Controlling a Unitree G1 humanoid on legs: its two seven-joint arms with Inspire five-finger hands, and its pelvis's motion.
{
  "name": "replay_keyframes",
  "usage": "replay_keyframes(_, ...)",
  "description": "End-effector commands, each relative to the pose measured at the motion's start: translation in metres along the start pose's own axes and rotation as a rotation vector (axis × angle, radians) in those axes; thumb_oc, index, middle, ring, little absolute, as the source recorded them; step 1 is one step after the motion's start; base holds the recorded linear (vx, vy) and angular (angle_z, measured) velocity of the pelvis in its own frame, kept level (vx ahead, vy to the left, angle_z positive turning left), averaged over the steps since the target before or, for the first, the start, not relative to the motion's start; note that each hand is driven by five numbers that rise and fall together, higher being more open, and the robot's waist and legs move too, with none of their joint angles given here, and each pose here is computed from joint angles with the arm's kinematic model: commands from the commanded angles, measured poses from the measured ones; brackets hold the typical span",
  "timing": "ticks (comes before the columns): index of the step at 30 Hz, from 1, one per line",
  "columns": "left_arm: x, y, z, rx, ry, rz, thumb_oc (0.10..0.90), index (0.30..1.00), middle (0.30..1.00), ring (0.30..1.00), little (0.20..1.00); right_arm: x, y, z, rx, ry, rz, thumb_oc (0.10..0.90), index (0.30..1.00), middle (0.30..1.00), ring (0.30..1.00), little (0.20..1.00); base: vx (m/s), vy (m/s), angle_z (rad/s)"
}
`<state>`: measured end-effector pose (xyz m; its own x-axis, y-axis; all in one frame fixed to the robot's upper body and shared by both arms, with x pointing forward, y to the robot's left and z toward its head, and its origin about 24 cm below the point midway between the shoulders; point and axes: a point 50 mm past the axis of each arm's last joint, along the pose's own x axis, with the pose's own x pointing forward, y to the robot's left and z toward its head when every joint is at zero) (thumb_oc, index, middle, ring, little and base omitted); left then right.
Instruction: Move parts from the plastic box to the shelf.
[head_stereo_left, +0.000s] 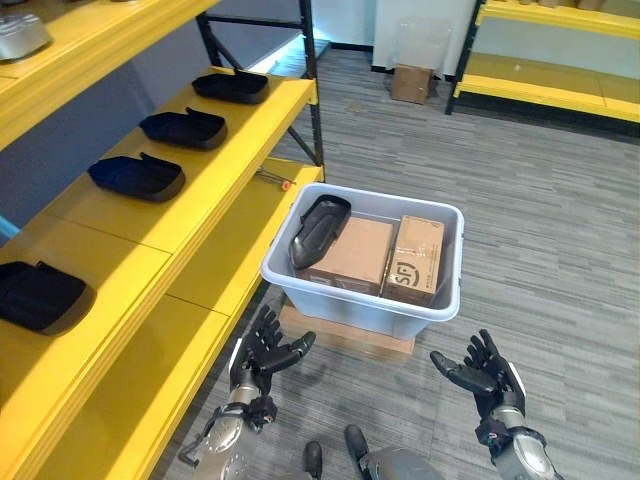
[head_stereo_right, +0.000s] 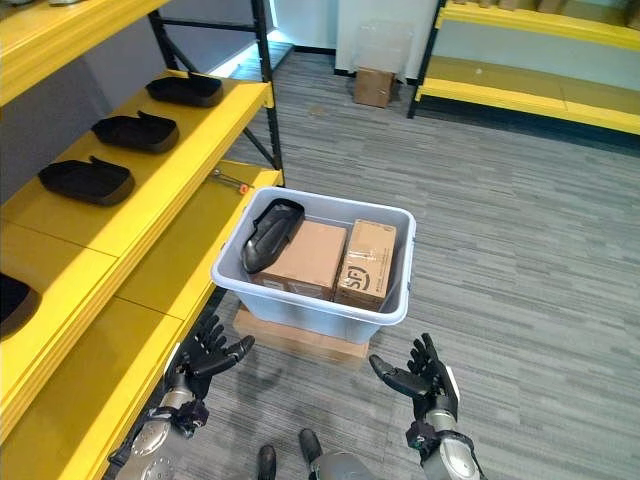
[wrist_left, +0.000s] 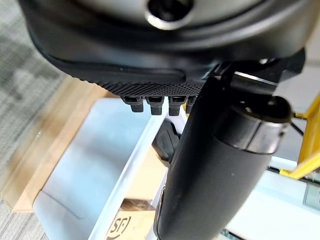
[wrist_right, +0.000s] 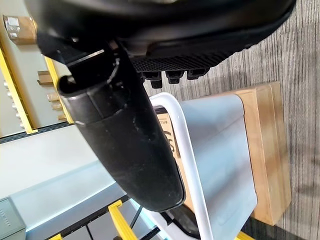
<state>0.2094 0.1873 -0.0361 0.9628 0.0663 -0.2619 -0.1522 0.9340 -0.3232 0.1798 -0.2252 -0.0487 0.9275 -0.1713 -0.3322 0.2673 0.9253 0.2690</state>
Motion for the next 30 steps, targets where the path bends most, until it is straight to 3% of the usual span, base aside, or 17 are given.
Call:
replay_keyframes(1,-0.011,0.012,0.022,0.017,-0.132,0.008,0.9,1.0,1.0,1.0,1.0,0.006,0.026,0.029,0.019,-0.164,0.12,0.9,1.0,1.0,1.0,1.0,0.05,0.134,-0.36)
replay_keyframes(19,-0.007,0.008,0.026,0.055,-0.128,-0.006,0.9,1.0,1.0,1.0,1.0,0.005,0.037,0.024,0.071,-0.152,0.129,0.9,1.0,1.0,1.0,1.0,0.02,0.107,-0.17)
replay_keyframes(30,-0.008,0.006,0.021,0.051,-0.105,-0.018,0.9,1.0,1.0,1.0,1.0,0.005,0.037,0.021,0.036,-0.14,0.12,0.9,1.0,1.0,1.0,1.0,0.17,-0.015,-0.6)
